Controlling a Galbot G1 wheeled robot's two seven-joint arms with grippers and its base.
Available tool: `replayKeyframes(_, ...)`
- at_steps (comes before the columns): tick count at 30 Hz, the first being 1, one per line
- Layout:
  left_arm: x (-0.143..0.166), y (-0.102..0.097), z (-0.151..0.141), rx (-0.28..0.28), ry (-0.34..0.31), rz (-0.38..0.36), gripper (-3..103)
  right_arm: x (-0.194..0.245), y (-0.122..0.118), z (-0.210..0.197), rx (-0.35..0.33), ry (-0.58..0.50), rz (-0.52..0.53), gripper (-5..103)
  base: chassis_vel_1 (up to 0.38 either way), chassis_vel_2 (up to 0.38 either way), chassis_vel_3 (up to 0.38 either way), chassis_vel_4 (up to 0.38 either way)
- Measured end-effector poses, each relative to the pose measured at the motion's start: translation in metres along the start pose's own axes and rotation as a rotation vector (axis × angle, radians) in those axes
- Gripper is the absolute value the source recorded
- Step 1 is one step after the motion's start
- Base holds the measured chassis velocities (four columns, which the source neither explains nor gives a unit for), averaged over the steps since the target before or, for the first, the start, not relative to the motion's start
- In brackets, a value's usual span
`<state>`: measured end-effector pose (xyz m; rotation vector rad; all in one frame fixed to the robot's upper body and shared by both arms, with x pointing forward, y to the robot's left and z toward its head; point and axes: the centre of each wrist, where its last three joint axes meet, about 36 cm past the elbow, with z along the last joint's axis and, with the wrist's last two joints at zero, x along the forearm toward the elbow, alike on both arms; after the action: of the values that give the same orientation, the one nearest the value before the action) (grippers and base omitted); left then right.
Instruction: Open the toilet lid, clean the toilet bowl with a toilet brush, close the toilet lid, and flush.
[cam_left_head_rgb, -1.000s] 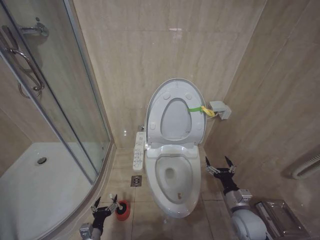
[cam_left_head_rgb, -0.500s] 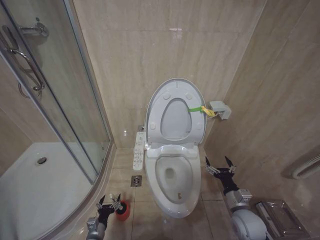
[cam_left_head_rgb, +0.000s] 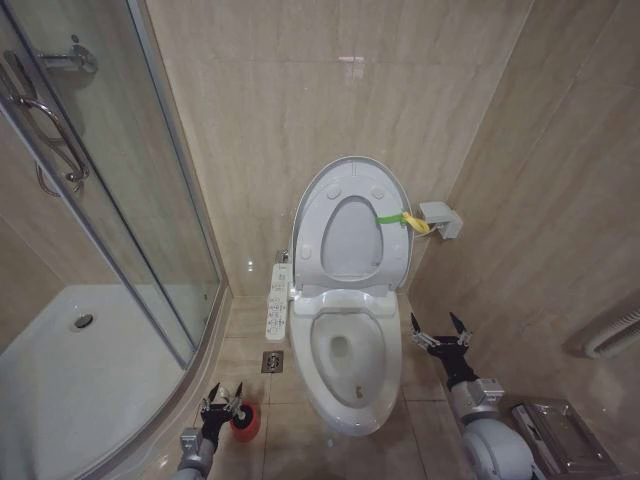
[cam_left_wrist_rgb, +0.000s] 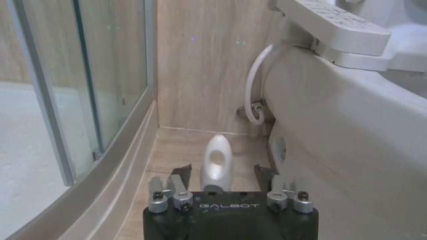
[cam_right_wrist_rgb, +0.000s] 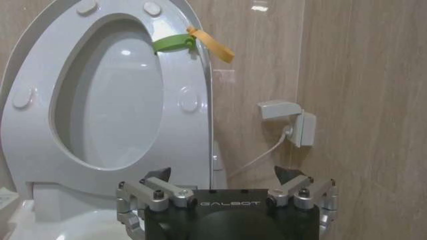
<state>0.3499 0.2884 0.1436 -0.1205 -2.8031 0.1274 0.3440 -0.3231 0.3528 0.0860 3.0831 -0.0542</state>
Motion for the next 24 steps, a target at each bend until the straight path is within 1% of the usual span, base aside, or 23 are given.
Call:
replayKeyframes(4,0.0,-0.003,0.001,0.0,0.002,0.003,73,0.0,0.0,0.0,0.0,0.0,0.0,100,0.0,0.0,0.0,0.0)
replayKeyframes(5,0.0,-0.004,0.002,-0.003,0.004,0.003,54,0.0,0.0,0.0,0.0,0.0,0.0,100,0.0,0.0,0.0,0.0)
replayKeyframes(12,-0.001,0.0,0.005,-0.013,0.009,-0.006,54,0.0,0.0,0.0,0.0,0.0,0.0,100,0.0,0.0,0.0,0.0)
replayKeyframes(13,-0.001,0.001,0.006,-0.016,0.009,-0.007,37,0.0,0.0,0.0,0.0,0.0,0.0,100,0.0,0.0,0.0,0.0)
replayKeyframes(19,0.0,0.005,0.005,-0.026,0.003,-0.008,37,0.0,0.0,0.0,0.0,0.0,0.0,100,0.0,0.0,0.0,0.0)
replayKeyframes(20,0.0,0.006,0.005,-0.029,0.001,-0.009,26,0.0,0.0,0.0,0.0,0.0,0.0,100,0.0,0.0,0.0,0.0)
replayKeyframes(24,0.001,0.008,0.002,-0.038,-0.007,-0.009,26,0.0,0.0,0.0,0.0,0.0,0.0,100,0.0,0.0,0.0,0.0)
